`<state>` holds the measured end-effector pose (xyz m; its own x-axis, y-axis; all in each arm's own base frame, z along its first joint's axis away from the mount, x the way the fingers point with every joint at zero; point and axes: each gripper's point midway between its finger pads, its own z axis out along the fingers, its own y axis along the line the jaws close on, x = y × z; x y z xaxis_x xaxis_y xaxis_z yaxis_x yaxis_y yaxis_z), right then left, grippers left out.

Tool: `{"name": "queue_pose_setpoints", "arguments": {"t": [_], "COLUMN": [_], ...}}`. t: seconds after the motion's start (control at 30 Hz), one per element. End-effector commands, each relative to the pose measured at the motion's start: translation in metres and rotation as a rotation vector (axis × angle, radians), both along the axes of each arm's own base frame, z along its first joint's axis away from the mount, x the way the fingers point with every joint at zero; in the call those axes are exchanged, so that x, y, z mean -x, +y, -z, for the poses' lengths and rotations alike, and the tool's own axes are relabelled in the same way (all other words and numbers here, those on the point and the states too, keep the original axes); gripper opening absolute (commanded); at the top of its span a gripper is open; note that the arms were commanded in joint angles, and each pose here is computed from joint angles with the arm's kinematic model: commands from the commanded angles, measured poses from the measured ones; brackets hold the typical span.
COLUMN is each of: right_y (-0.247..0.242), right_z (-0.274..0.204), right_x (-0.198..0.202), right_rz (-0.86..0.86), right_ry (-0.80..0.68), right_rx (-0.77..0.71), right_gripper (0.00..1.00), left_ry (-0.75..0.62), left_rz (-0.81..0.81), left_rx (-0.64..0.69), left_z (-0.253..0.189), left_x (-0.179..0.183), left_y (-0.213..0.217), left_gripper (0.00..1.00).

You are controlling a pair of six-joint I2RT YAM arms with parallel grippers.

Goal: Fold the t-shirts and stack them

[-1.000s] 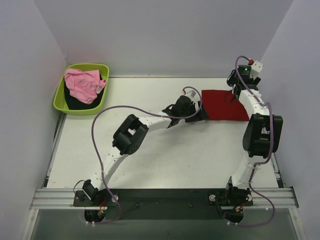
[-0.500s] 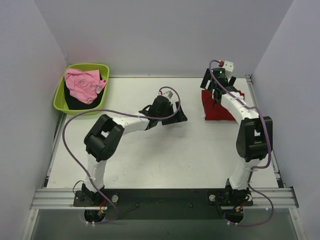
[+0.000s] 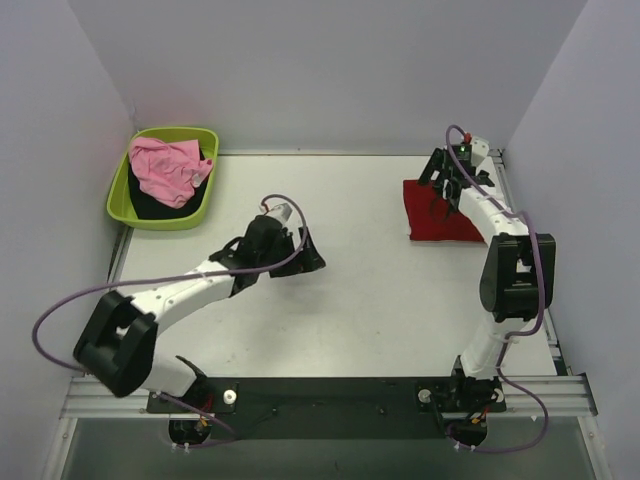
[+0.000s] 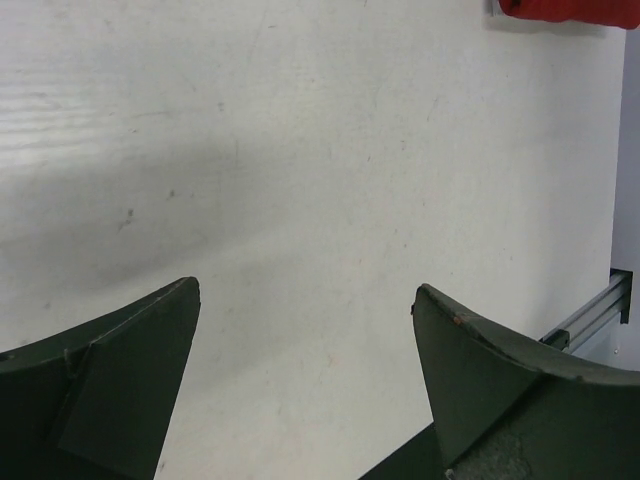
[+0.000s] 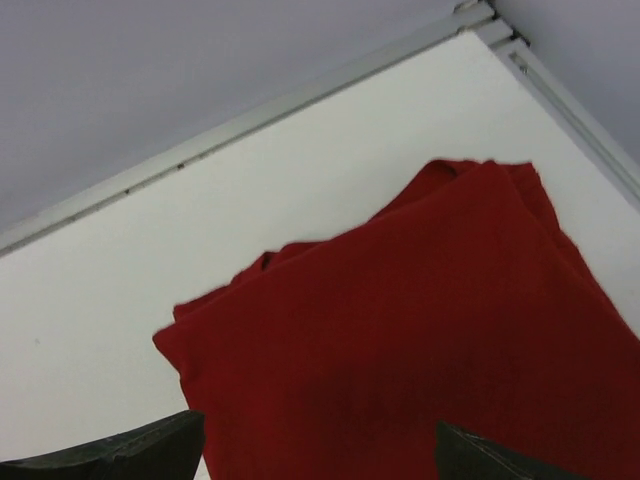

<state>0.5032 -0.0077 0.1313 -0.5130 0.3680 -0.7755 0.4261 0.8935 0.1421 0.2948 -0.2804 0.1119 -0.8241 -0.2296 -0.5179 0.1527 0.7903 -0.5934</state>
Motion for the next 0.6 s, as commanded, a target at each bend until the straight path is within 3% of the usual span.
{"name": "queue_pose_setpoints", "arguments": {"t": [0.0, 0.27, 0.4, 0.57], "right_y": [0.028, 0.085, 0.112, 0.118], "right_z": [0.004, -0.004, 0.0, -0.029], "right_x": [0.028, 0.11, 0.164, 0.209], "right_rz": [-0.064, -0.183, -0.274, -0.322], "right_ry": [0.023, -0.015, -0.006, -0.087], "right_rx": [-0.074, -0.08, 0.027, 0.071], "right_gripper": [1.0, 1.0, 1.0, 1.0], "left_ry": [-0.115, -0.188, -0.24, -0.295], "left_rz": [-0.093, -0.189, -0.254, -0.325], "left_rx": [-0.034, -0.164, -0.178, -0.208], "left_z": [-0.035, -0.053, -0.071, -0.085], "left_x": [0.022, 0.054, 0.065, 0.074], "left_y": [0.046, 0.111, 0.135, 0.161], "left_gripper": [0.97, 0.98, 0.97, 0.97]}}
